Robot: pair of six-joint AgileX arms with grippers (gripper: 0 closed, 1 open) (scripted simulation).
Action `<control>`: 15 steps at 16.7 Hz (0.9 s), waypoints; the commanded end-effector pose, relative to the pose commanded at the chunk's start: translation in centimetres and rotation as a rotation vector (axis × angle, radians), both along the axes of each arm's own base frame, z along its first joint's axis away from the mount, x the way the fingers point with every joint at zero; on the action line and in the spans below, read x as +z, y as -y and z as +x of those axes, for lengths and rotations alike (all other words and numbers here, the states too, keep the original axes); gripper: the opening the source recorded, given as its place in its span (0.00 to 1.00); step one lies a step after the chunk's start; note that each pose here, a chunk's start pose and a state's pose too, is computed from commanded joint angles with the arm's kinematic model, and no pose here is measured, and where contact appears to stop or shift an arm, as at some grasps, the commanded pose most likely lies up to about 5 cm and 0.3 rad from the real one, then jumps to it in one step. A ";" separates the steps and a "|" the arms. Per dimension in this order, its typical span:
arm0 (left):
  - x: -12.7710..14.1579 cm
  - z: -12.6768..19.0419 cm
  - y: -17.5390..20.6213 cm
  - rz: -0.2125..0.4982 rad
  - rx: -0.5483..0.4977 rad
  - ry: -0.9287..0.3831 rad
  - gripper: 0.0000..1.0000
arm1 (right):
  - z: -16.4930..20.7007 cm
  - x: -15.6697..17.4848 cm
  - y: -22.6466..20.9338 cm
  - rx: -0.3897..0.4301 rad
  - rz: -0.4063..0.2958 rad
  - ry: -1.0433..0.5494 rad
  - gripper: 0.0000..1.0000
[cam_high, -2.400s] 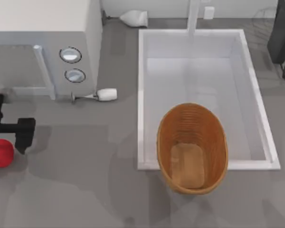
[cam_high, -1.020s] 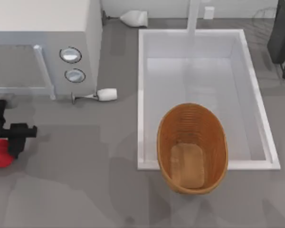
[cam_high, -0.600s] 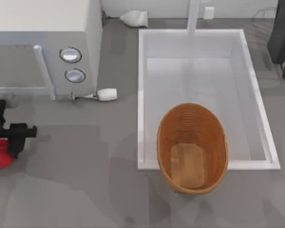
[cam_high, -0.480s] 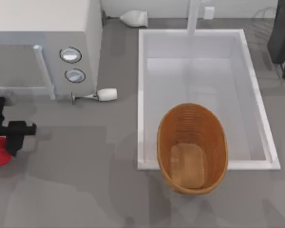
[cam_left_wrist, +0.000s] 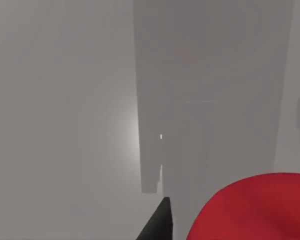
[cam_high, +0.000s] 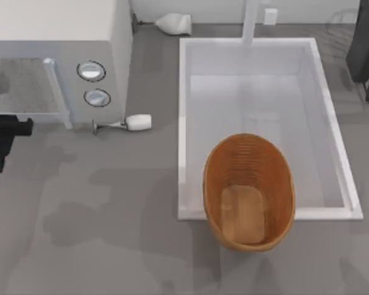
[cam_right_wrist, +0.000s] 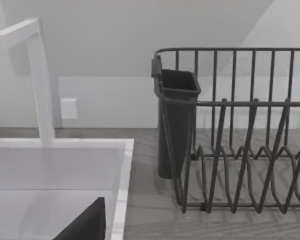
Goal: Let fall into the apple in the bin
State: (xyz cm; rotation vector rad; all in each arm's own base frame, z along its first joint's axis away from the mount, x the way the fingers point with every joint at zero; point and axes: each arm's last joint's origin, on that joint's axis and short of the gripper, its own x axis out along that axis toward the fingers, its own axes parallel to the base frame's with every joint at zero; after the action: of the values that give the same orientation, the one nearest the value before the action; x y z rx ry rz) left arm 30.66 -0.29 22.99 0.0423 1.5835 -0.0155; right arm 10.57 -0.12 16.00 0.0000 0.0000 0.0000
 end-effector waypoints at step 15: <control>5.8 1.9 -1.3 0.026 -0.103 0.070 0.00 | 0.0 0.0 0.0 0.000 0.000 0.000 1.00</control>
State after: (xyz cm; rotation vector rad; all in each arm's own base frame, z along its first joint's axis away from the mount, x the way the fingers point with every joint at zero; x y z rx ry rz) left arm 32.51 0.96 28.79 0.1434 1.5103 -0.0728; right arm 10.57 -0.12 16.00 0.0000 0.0000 0.0000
